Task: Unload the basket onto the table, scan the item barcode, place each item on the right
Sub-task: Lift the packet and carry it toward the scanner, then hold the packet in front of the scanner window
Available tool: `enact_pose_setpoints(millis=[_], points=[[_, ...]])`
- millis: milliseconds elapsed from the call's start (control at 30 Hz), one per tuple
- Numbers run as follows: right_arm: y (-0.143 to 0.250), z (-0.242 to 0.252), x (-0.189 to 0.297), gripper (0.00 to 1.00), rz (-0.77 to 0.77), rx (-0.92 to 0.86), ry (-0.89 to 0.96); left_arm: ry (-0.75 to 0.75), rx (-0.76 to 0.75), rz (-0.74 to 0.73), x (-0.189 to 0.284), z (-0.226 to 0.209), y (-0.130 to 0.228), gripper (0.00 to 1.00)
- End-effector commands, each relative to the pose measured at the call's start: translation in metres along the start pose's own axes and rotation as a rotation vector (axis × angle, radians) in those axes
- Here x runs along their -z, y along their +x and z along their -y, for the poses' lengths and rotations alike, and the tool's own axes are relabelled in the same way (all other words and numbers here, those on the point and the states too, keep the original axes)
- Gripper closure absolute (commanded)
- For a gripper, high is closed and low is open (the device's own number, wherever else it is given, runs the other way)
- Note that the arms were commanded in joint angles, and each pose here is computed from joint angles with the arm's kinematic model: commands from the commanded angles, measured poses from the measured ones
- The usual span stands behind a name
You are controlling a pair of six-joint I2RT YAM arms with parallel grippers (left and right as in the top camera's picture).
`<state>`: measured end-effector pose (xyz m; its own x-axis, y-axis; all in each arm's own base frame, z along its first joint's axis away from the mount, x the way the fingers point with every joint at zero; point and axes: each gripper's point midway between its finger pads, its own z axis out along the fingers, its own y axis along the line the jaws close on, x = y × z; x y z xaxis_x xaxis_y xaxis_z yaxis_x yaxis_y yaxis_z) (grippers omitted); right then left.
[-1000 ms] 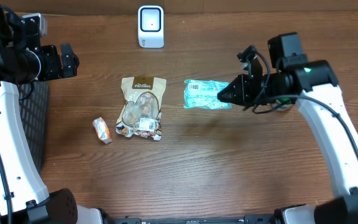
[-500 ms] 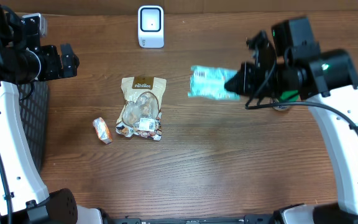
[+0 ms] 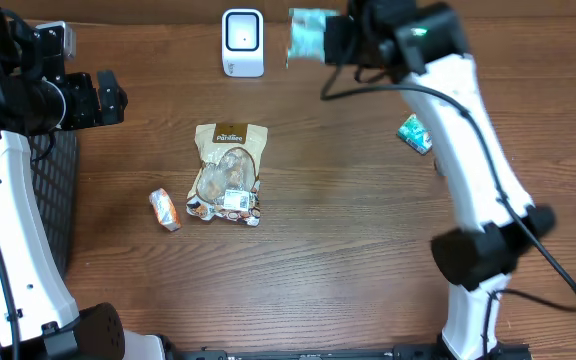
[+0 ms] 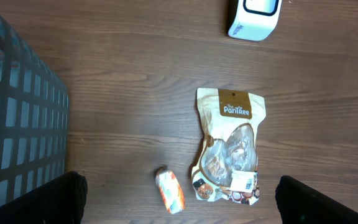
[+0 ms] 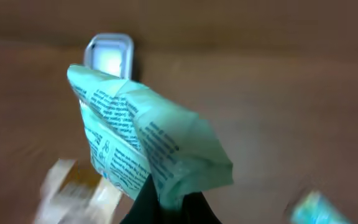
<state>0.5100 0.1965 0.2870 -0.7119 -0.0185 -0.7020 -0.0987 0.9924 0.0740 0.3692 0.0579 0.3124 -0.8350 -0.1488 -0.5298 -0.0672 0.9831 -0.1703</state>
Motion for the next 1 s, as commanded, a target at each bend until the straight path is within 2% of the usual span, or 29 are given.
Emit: enact_pose_setpoints(millis=[0,233,500,700,967], points=[[-0.035,0.015,-0.012,0.96,0.173,0.132,0.241,0.009,-0.025,0.009,0.001,0.003,-0.003,0.01],[-0.071,-0.042,-0.073,0.96,0.369,0.661,0.275,0.009,-0.025,0.009,0.001,0.003,-0.003,0.00],[-0.065,-0.077,-0.137,0.96,0.449,1.086,0.461,0.009,-0.025,0.009,0.001,0.003,-0.003,0.01],[-0.052,-0.088,-0.166,0.96,0.482,1.125,0.466,0.009,-0.025,0.009,0.001,0.003,-0.003,0.00],[-0.051,-0.101,-0.166,0.96,0.512,1.140,0.423,0.009,-0.025,0.009,0.001,0.003,-0.003,0.01]])
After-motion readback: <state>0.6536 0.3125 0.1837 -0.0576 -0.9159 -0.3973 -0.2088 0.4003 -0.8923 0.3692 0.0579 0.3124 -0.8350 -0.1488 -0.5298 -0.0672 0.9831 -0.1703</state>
